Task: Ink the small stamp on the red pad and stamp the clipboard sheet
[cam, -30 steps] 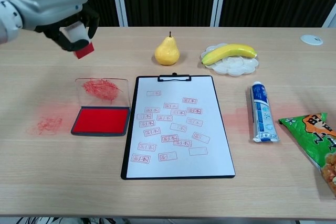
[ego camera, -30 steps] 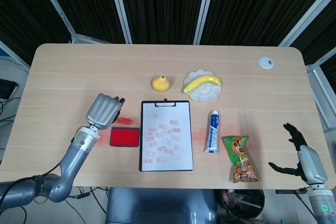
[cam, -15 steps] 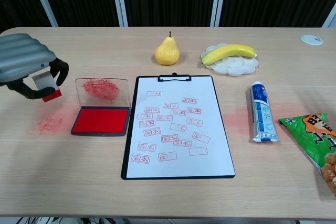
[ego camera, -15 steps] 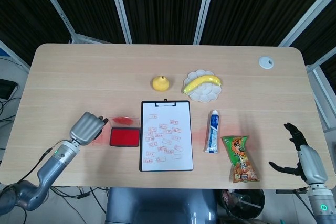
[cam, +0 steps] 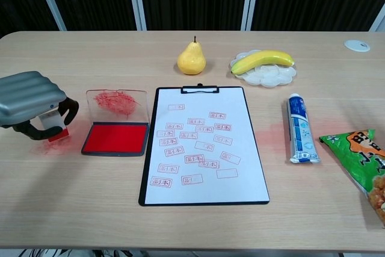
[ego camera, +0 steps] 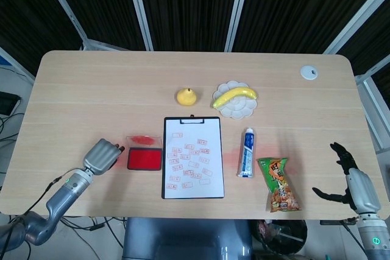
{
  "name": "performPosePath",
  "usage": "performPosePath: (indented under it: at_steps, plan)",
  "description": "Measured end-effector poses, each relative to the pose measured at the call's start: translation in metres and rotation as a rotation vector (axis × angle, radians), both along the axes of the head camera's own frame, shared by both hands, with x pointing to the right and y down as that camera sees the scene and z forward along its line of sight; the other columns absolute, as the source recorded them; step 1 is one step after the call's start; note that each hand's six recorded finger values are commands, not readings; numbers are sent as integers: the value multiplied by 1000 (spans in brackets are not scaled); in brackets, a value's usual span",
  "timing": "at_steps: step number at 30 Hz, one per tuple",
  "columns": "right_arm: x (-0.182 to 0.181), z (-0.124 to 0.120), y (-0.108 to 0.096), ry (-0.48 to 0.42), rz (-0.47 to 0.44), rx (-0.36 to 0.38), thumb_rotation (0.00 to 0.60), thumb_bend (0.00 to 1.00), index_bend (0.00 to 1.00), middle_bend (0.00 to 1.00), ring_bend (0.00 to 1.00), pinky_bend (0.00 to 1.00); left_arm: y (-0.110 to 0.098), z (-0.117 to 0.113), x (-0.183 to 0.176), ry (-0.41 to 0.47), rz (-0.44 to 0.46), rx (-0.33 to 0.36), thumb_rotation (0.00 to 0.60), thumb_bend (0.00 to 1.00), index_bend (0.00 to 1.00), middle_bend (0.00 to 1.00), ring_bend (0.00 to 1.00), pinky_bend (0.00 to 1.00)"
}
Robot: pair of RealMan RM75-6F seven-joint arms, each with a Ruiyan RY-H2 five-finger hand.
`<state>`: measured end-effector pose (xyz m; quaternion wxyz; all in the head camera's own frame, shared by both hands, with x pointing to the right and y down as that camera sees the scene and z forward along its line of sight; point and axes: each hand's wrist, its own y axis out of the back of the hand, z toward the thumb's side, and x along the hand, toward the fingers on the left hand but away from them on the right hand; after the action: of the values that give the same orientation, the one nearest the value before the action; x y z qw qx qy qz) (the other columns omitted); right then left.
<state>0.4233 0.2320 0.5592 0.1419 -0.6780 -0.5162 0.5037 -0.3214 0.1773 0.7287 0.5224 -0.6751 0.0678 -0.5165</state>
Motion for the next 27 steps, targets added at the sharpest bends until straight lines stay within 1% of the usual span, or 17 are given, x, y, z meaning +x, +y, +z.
performPosePath:
  at_steps: [8, 12, 16, 21, 27]
  plan:
    - [-2, 0, 0, -1, -1, 1, 600, 136, 90, 0, 0, 219, 6, 5, -6, 1, -29, -6, 600, 463, 658, 727, 921, 1000]
    - [-3, -1, -1, -3, 0, 2, 600, 135, 90, 0, 0, 219, 9, 8, -10, 2, -59, -3, 600, 454, 654, 723, 921, 1000]
    - [-5, -1, -1, -3, -1, 3, 600, 136, 90, 0, 0, 219, 9, 9, -11, 9, -87, 14, 600, 453, 645, 715, 921, 1000]
    - [-4, -1, -1, 1, 0, 3, 600, 136, 90, 0, 0, 219, 10, 12, -13, 15, -126, 25, 600, 442, 609, 692, 921, 1000]
    - [-4, -1, -1, 2, -1, 3, 600, 136, 90, 0, 0, 219, 11, 15, -15, 11, -134, 26, 600, 436, 583, 660, 921, 1000]
